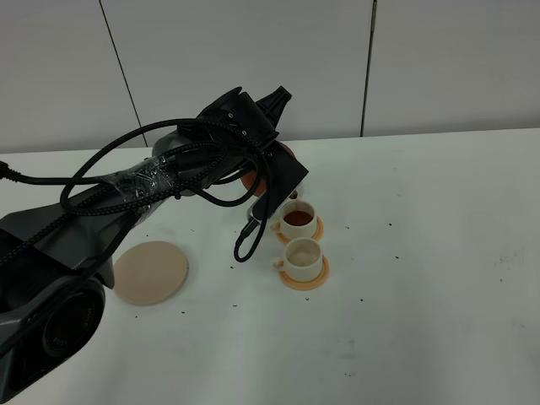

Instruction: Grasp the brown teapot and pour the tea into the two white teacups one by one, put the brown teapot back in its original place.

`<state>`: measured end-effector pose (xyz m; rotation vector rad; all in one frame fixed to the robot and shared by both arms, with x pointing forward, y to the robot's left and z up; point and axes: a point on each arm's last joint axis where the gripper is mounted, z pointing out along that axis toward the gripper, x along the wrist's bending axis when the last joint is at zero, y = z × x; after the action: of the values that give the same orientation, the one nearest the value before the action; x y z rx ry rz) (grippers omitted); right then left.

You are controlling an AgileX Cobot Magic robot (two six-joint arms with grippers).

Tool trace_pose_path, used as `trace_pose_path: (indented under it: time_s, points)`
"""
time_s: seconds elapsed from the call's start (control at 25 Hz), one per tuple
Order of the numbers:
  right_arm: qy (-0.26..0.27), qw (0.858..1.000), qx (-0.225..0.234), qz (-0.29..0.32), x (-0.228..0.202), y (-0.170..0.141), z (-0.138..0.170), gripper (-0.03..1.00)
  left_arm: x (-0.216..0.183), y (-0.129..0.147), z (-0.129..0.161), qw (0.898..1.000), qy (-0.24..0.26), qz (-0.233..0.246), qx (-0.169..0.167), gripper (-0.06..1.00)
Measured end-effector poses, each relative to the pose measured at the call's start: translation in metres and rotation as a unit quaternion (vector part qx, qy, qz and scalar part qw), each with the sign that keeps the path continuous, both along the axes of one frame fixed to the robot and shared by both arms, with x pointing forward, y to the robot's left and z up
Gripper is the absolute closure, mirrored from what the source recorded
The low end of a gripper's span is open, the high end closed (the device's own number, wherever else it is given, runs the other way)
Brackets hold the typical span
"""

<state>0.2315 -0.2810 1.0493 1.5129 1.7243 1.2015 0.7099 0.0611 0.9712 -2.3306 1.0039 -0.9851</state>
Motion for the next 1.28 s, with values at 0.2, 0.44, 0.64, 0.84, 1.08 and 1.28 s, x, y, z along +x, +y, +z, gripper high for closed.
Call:
trace_pose_path:
  time_s: [0.2, 0.44, 0.64, 0.84, 1.08, 1.28]
  points:
    - [0.0, 1.0, 0.0, 0.0, 0.0, 0.0, 0.0, 0.73, 0.0004, -0.0009, 0.0003, 1.0, -0.003, -0.004, -0.004, 0.77]
    - [0.0, 1.0, 0.0, 0.0, 0.0, 0.0, 0.0, 0.73, -0.0017, -0.0063, 0.0006, 1.0, -0.005, -0.012, -0.006, 0.77]
    - [0.0, 1.0, 0.0, 0.0, 0.0, 0.0, 0.0, 0.73, -0.0019, -0.0068, 0.0006, 1.0, -0.005, -0.012, -0.006, 0.77]
    - [0.0, 1.0, 0.0, 0.0, 0.0, 0.0, 0.0, 0.73, -0.0019, -0.0068, 0.0006, 1.0, -0.005, -0.012, -0.006, 0.77]
    - [0.0, 1.0, 0.0, 0.0, 0.0, 0.0, 0.0, 0.73, -0.0022, -0.0071, 0.0002, 1.0, -0.003, -0.011, -0.011, 0.77]
    - [0.0, 1.0, 0.0, 0.0, 0.0, 0.0, 0.0, 0.73, -0.0025, -0.0074, -0.0001, 1.0, -0.001, -0.01, -0.014, 0.77]
